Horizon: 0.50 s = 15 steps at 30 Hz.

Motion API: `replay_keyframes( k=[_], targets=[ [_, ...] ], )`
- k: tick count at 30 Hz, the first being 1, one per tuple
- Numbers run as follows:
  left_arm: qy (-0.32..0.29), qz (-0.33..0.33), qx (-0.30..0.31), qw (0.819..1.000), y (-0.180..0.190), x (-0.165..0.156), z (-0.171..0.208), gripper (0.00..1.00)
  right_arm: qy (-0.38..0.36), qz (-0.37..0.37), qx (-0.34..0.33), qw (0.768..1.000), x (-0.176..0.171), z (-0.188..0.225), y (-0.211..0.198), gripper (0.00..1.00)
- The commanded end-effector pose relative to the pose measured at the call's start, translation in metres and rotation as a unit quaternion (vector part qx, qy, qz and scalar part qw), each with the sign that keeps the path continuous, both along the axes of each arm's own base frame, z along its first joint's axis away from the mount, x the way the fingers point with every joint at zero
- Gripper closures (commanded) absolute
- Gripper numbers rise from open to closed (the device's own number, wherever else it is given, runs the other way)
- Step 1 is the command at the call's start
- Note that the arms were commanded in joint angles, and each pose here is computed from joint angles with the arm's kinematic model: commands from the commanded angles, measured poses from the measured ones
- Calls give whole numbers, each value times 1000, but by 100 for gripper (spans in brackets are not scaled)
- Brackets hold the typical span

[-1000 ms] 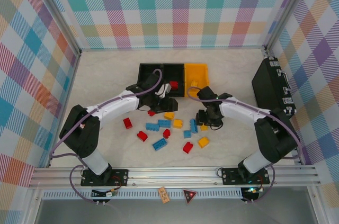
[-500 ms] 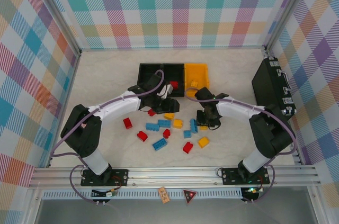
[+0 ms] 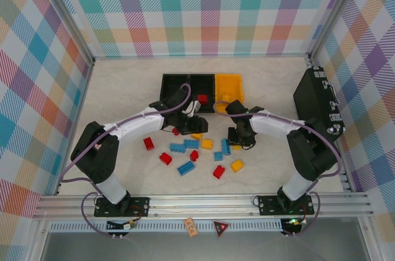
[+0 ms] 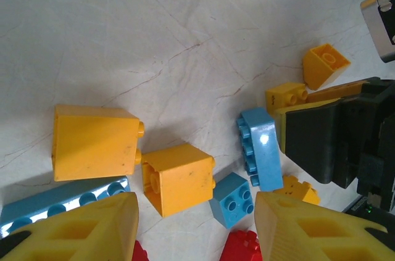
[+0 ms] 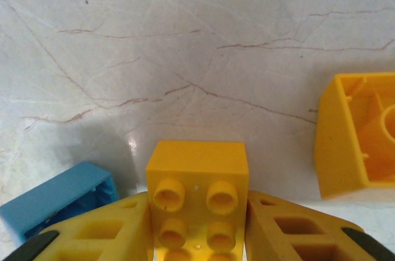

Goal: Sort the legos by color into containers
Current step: Pick up the lego from the center of the table.

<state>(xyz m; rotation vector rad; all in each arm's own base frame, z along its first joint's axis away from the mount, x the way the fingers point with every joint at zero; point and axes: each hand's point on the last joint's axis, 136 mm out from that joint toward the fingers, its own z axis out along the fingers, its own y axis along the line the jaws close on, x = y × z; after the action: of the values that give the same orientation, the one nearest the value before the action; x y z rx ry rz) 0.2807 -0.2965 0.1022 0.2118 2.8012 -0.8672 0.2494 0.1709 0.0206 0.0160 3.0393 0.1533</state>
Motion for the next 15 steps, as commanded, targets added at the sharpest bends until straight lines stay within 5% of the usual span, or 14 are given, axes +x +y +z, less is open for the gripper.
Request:
replay_keyframes(
  k=[1,5,15],
  targets=[
    [3,4,1,1000,-2,-3,-4,47,12,1,-10,1000,-2,-5,0,60],
    [2,7,1,1000,-1,-3,-4,47,2,1,-10,1000,1,0,0,71],
    [-22,20,-10,1000,-1,2,11,48,-65,25,6,998,39,58,14,71]
  ],
)
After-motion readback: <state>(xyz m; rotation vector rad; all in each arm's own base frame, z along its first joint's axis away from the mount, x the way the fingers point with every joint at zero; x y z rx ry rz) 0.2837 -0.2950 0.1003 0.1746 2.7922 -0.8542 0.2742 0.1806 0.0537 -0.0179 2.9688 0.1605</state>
